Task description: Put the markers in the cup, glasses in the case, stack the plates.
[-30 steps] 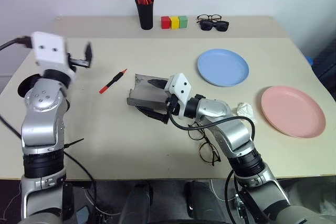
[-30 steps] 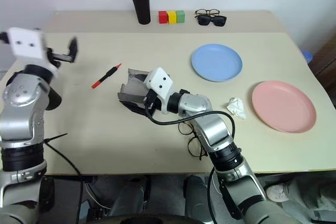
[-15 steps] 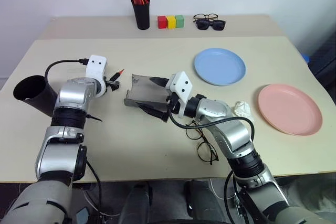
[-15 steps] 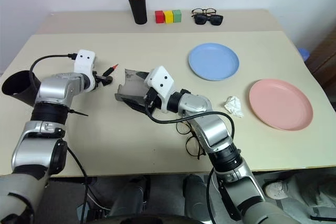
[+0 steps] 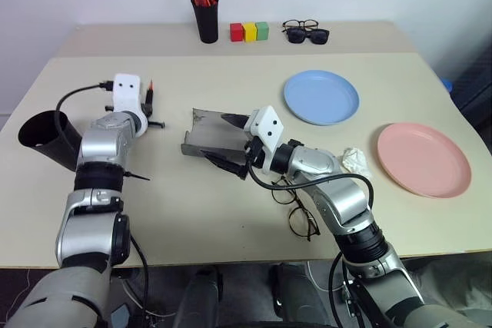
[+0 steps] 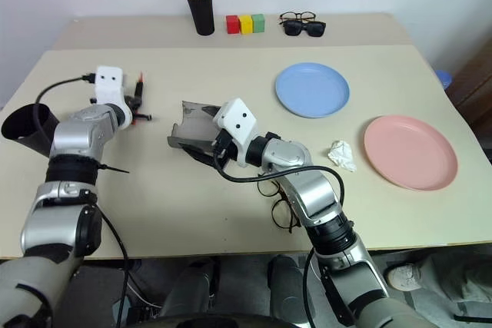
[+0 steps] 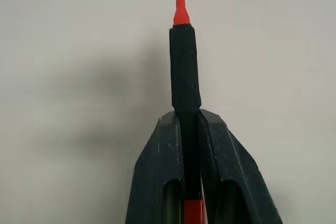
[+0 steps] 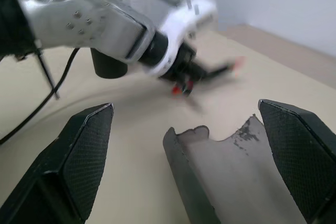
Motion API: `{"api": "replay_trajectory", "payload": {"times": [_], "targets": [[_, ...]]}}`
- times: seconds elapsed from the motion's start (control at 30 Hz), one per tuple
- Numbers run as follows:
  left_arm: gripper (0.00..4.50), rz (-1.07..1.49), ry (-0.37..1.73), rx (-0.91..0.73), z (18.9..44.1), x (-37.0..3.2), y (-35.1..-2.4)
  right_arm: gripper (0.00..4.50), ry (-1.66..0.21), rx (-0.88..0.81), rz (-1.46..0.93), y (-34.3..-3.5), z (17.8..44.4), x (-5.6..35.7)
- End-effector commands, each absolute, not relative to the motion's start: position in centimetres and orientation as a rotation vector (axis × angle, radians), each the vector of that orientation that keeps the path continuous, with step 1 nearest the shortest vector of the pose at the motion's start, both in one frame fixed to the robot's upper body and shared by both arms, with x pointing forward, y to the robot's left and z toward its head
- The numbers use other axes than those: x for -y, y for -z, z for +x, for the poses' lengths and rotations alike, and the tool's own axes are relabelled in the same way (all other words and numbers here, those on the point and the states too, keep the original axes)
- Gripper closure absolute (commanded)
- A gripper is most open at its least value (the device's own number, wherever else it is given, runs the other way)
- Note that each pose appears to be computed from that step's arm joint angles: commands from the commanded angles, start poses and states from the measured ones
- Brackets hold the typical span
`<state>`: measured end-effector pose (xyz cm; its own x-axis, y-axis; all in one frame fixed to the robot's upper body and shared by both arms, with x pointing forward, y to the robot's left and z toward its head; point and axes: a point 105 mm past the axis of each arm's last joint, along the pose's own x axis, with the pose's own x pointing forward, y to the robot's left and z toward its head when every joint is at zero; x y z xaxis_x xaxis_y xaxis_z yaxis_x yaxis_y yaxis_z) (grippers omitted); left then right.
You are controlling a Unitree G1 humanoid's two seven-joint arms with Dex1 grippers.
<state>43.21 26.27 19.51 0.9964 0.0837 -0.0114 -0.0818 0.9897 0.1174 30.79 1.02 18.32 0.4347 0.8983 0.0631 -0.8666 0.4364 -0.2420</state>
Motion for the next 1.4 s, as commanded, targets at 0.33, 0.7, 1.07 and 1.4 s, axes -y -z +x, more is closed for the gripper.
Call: {"api": "replay_trajectory", "payload": {"times": [0.33,0.7,1.07,1.4], "targets": [[4.44,0.23,-0.671,0.618,28.2,-34.5,-29.8,0.0,-1.278,0.361,-0.036,-23.2,28.5,-2.7],[4.44,0.227,-0.703,0.449,28.3,-35.6,-23.6,0.0,-1.341,0.364,-0.042,-23.1,28.1,-3.4],[2.74,0.21,-0.668,0.402,30.1,-35.3,-21.1,0.0,-1.311,0.353,-0.045,-22.9,28.3,-3.1],[1.79,0.117,-0.352,0.572,31.8,-30.1,-25.9,0.0,-1.28,0.352,-0.07,-22.9,28.7,-2.3]]}}
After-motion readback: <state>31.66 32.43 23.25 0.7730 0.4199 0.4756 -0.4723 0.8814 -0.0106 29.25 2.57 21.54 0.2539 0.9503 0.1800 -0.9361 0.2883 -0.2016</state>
